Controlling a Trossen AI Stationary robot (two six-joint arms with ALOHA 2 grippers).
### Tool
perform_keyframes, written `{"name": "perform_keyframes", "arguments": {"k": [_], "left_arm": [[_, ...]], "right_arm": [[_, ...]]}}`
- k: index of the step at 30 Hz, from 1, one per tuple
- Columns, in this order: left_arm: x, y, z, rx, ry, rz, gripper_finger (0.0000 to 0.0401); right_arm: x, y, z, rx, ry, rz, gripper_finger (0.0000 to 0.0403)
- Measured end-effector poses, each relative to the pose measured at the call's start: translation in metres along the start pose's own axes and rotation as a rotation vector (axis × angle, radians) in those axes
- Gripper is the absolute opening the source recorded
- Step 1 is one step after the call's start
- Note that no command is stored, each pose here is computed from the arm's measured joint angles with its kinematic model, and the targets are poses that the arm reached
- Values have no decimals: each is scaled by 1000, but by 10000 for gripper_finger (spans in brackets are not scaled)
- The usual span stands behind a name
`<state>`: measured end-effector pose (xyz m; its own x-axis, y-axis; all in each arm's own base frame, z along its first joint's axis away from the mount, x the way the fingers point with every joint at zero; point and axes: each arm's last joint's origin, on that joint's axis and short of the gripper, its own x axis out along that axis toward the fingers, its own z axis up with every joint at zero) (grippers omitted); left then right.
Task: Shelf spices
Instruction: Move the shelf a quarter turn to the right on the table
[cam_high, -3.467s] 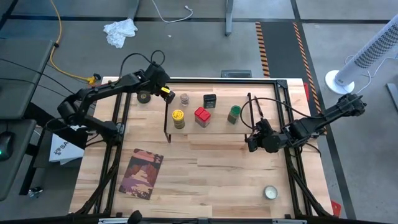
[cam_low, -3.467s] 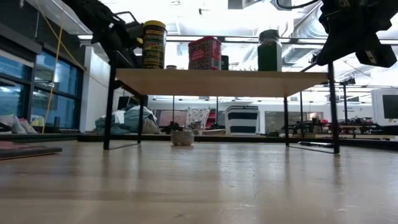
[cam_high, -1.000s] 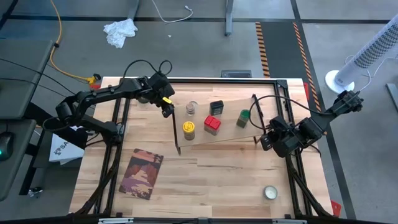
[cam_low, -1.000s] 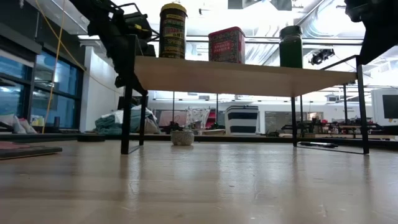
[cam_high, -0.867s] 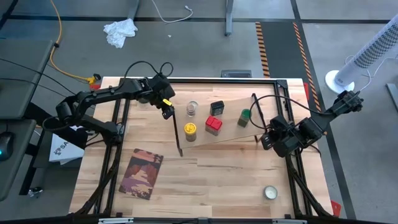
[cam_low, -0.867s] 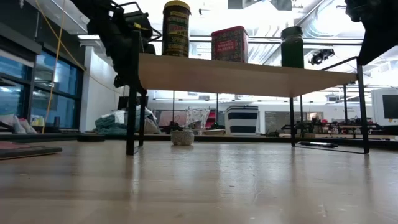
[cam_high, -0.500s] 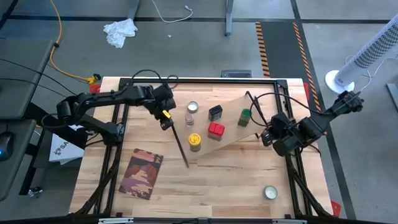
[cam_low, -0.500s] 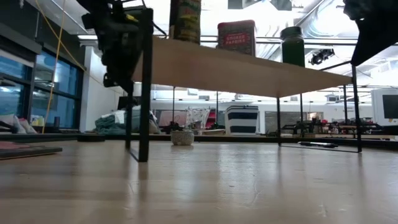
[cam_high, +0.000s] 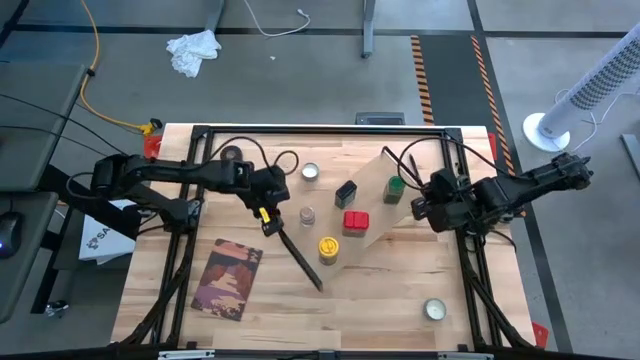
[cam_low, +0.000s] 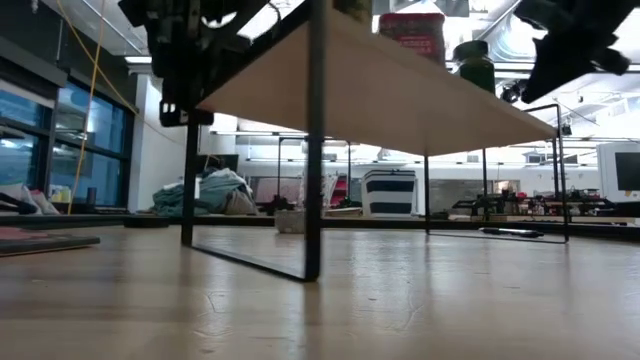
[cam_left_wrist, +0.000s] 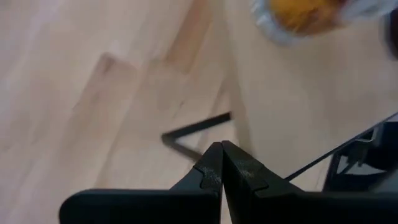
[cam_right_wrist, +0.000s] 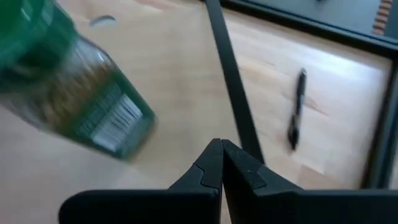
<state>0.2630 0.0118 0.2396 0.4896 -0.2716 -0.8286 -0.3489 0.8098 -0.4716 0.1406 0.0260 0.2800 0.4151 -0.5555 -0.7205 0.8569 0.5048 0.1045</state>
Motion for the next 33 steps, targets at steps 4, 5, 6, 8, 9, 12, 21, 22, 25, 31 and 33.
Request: {"name": "perform_keyframes", "arguments": {"k": [4, 5, 6, 8, 9, 12, 21, 22, 25, 31, 33], "left_arm": [[4, -16, 2, 34, -68, -56, 0], [4, -19, 3, 46, -84, -72, 0], [4, -21, 3, 55, -92, -81, 0], [5, -24, 2, 64, -94, -88, 0], [5, -24, 2, 65, -94, -88, 0], [5, -23, 3, 62, -96, -84, 0], [2, -15, 8, 69, -133, -36, 0], [2, -14, 8, 68, -134, -35, 0], [2, -12, 9, 61, -139, -31, 0], [0, -9, 11, 50, -148, -25, 0], [2, -8, 11, 42, -152, -29, 0]], "right_arm": [[4, 9, 11, -29, -45, 61, 0], [2, 9, 14, -52, -52, 72, 0], [-2, 9, 19, -63, -57, 85, 0], [-15, 6, 31, -62, -65, 109, 0], [-22, 3, 36, -60, -64, 115, 0], [-41, -7, 47, -51, -1, 115, 0], [-17, -7, 2, 38, 375, 76, 0], [-12, -7, -6, 47, 397, 61, 0], [-2, -11, -23, 89, 404, 3, 0], [13, -20, -33, 185, 276, -99, 0], [18, -19, -36, 204, 267, -93, 0]]}}
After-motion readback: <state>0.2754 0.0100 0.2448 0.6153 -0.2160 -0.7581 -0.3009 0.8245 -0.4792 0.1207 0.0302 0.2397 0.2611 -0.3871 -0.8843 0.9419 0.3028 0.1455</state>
